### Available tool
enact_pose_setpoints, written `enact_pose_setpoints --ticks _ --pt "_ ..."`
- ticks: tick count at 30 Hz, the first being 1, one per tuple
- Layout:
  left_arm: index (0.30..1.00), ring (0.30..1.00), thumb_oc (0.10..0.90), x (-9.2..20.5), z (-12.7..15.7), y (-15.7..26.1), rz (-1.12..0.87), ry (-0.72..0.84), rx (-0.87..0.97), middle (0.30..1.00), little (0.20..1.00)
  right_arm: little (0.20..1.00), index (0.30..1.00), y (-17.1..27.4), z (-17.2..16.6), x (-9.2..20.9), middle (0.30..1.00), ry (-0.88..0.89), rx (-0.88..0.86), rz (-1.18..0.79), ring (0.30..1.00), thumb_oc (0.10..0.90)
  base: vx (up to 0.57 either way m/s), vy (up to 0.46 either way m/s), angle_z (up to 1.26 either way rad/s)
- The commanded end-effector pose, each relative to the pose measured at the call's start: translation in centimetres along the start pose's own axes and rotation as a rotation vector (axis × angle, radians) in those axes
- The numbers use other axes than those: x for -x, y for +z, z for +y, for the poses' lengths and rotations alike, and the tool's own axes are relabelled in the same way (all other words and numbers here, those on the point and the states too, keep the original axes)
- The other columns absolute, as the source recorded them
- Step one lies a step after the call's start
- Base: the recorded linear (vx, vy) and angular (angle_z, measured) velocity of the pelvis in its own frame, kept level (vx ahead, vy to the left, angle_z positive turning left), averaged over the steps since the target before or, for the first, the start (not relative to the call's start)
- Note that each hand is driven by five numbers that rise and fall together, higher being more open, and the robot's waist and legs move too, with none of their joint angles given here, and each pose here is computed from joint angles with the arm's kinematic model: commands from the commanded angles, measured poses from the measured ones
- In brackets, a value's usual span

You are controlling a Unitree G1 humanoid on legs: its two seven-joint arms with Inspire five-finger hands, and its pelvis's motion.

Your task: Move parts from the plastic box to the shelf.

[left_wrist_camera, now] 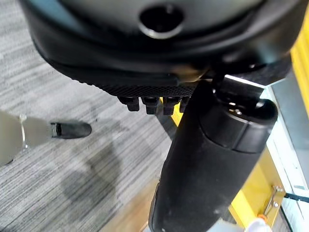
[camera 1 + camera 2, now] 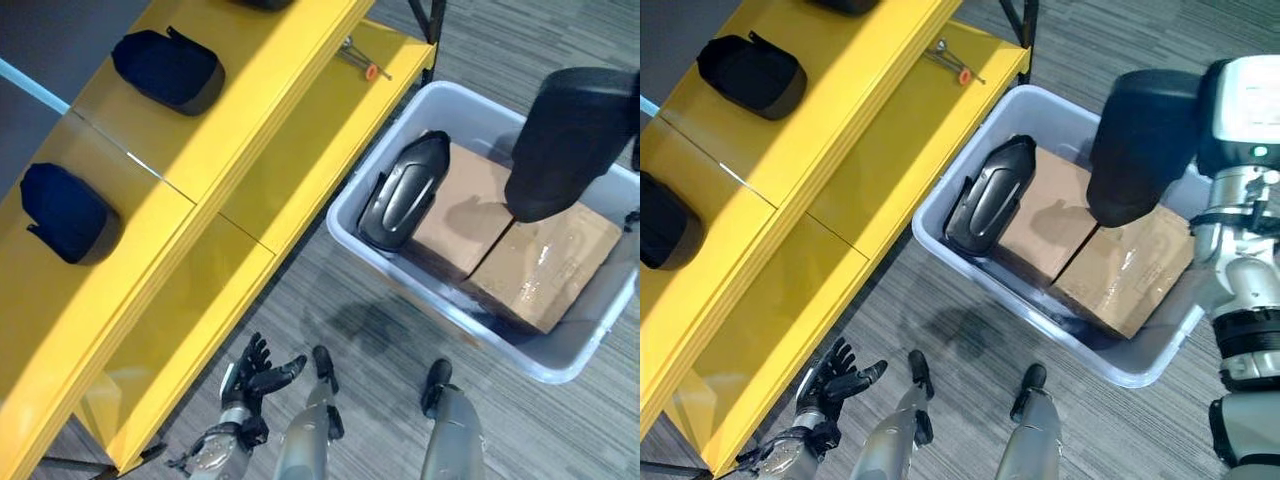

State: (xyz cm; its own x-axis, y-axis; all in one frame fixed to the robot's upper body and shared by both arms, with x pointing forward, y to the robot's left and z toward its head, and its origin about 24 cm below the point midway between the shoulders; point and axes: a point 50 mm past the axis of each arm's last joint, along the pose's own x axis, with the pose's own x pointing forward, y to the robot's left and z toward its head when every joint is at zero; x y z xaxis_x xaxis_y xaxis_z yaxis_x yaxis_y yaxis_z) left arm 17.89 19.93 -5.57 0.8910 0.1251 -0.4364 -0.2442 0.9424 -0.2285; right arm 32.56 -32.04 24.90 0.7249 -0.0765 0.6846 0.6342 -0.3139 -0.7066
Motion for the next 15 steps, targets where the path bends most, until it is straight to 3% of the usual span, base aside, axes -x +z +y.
enact_pose_setpoints --ticks 1,15 --pt "1.0 1.0 0.9 -0.7 -0.1 4.4 -0.216 0.021 0.024 1.0 1.0 0.3 0.3 4.2 7.5 8.0 0.3 0.454 0.002 -0.213 0.3 0.4 0.0 0.0 0.0" --pt "1.0 1.0 0.9 -0.8 0.7 5.0 -0.242 0.075 0.014 1.0 1.0 0.3 0.3 6.8 7.5 13.3 0.3 0.532 -0.031 -0.423 0.3 0.4 0.0 0.0 0.01"
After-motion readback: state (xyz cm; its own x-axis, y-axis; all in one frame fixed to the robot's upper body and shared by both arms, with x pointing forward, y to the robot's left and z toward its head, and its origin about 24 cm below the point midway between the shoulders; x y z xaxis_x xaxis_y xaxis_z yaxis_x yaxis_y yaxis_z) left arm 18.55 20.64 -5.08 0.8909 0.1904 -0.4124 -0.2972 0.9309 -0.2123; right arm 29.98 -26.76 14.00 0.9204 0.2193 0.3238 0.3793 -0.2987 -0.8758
